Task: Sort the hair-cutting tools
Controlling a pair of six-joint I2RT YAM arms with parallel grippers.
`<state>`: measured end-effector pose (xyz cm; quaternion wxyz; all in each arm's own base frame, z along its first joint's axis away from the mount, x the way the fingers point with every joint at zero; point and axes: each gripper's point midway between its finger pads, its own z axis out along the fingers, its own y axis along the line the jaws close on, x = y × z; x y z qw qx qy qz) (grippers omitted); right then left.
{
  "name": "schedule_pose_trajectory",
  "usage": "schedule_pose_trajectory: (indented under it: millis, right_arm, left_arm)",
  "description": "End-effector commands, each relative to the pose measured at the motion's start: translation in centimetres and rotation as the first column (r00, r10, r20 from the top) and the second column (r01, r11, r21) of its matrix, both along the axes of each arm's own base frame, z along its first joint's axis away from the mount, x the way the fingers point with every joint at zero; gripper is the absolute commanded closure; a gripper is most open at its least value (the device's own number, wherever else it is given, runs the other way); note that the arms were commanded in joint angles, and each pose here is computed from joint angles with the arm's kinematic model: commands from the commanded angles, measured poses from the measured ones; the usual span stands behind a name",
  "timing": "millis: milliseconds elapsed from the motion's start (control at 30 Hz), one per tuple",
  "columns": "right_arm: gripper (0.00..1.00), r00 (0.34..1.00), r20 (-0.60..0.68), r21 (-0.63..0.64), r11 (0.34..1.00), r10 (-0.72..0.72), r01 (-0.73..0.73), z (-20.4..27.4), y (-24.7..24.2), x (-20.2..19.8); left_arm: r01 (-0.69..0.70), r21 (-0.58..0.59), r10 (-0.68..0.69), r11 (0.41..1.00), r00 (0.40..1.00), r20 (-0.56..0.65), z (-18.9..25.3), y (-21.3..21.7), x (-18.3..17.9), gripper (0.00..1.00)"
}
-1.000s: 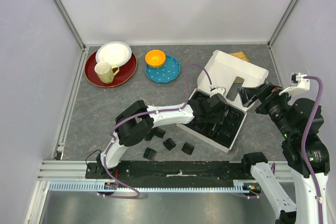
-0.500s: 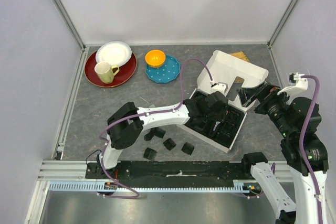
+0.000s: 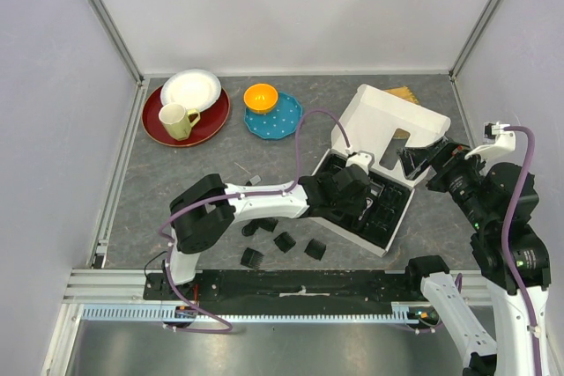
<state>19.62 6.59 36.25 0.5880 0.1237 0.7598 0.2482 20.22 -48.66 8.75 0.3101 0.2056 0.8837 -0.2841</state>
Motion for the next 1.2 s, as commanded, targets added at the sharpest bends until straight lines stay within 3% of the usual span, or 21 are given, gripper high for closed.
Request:
schedule_pose_trajectory:
  millis: [0,533,900,1033,1167]
  right_arm:
    - [0.02,1.000,-0.002,-0.017,1.000,-0.003,0.003,-0.3,-0.1,0.5]
    - [0.02,0.999,-0.050,-0.025,1.000,0.003,-0.005,-2.0,0.1,1.1]
    - [0.02,0.972,-0.236,-0.055,0.998,-0.023,0.011,-8.3,-0.2,2.2]
    - [0.02,0.965,-0.260,-0.051,0.999,-0.031,0.018,-9.1,-0.2,2.4]
    - [0.02,0.967,-0.251,-0.058,0.998,-0.047,0.033,-8.9,-0.5,2.5]
  left_arm:
    - [0.091,-0.015,-0.091,0.996,0.996,0.016,0.2,-0.6,-2.0,0.73]
    - [0.049,0.067,-0.054,0.997,0.997,0.063,-2.5,-0.5,-0.4,0.70]
    - [0.049,0.073,-0.054,0.996,0.996,0.074,-3.1,-0.2,-0.3,0.71]
    - [0.028,0.061,-0.034,0.998,0.994,0.100,-1.4,0.6,-0.1,0.71]
    - [0.001,-0.020,0.003,1.000,0.984,0.181,4.6,1.6,0.6,0.65]
